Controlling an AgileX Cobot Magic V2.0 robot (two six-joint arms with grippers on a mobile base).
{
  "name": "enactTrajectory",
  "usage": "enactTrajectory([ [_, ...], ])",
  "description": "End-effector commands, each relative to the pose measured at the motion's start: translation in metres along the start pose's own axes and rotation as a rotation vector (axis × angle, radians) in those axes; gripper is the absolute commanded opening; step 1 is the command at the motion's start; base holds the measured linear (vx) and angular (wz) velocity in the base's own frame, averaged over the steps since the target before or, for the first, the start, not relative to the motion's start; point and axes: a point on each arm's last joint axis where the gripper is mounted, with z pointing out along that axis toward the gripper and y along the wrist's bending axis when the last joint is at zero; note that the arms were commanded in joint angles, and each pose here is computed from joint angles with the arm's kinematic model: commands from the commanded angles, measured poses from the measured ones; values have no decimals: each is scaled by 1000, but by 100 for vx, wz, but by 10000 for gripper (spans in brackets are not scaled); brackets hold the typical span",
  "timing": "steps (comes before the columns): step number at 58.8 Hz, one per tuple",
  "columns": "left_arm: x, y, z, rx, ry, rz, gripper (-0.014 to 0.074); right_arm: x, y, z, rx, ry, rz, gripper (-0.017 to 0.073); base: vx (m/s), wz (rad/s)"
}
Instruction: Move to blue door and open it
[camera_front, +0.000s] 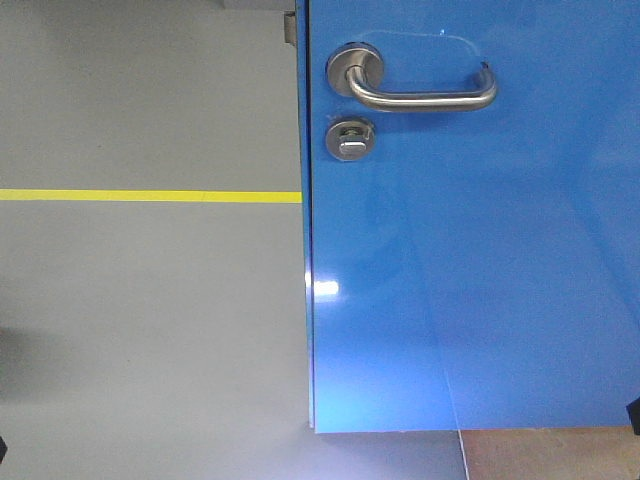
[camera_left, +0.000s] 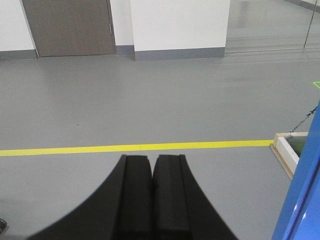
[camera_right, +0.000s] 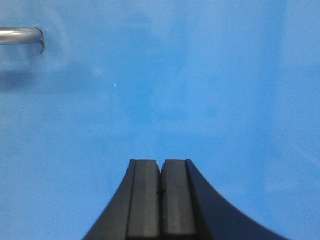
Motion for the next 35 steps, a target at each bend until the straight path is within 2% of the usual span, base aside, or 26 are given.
enactTrajectory([
  [1, -16, 0, -4, 7, -123, -9, 73, -5, -1, 1, 10, -60, -5, 12, 0, 0],
  [35, -16, 0, -4, 7, -123, -9, 73, -5, -1, 1, 10, -60, -5, 12, 0, 0],
])
